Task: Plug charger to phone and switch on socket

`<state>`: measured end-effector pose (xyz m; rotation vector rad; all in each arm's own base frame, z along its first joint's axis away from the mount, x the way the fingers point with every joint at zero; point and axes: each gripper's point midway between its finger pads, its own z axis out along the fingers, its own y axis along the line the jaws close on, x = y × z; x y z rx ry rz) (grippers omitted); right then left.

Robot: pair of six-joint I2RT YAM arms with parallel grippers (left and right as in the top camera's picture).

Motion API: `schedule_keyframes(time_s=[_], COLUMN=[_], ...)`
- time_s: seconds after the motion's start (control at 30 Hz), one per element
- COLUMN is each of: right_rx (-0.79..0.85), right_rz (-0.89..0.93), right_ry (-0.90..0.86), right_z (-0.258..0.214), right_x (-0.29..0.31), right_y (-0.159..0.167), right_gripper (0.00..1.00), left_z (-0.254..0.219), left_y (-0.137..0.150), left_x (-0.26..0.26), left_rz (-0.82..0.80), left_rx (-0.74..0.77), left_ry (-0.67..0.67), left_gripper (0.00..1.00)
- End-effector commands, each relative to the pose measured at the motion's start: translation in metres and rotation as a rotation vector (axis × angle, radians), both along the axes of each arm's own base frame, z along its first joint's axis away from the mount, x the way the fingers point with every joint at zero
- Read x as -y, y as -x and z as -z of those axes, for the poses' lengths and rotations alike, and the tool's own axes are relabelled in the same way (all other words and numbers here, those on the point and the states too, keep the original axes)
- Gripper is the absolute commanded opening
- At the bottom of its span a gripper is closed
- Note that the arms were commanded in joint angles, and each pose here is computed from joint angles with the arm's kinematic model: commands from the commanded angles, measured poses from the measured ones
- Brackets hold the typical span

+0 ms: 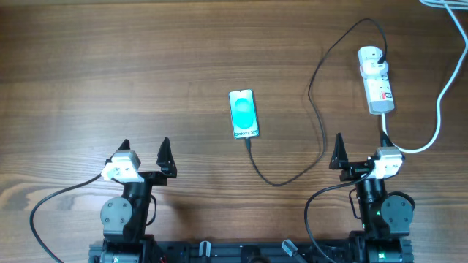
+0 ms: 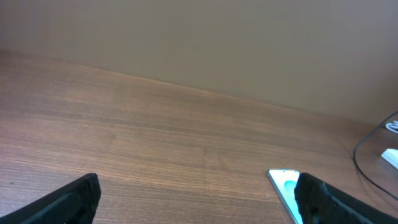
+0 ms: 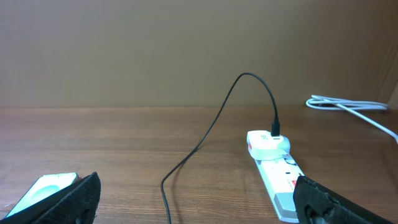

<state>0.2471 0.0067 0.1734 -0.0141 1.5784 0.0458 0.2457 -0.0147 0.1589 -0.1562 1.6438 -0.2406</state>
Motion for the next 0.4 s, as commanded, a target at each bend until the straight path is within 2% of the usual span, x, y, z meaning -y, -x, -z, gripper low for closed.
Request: schedule_keyframes(time_s=[0.0,0.37], right_rx=[0.012,0.012], right_rz=[-0.018,-0.018], right_ry=[0.018,0.018], right_z=[-0.0024,-0.0024], right_x=[-0.0037,-0.0037], right_y=[0.0006,0.0006], right_gripper=[1.00,1.00], left_z=[0.0022,0.0022], left_y=[0.0000,0.0000], left_x=[0.0007,0.0007], left_rz=[0.008,0.008], left_rx=[0.002,0.002], left_ry=[-0.018,-0.018], left_gripper=[1.00,1.00])
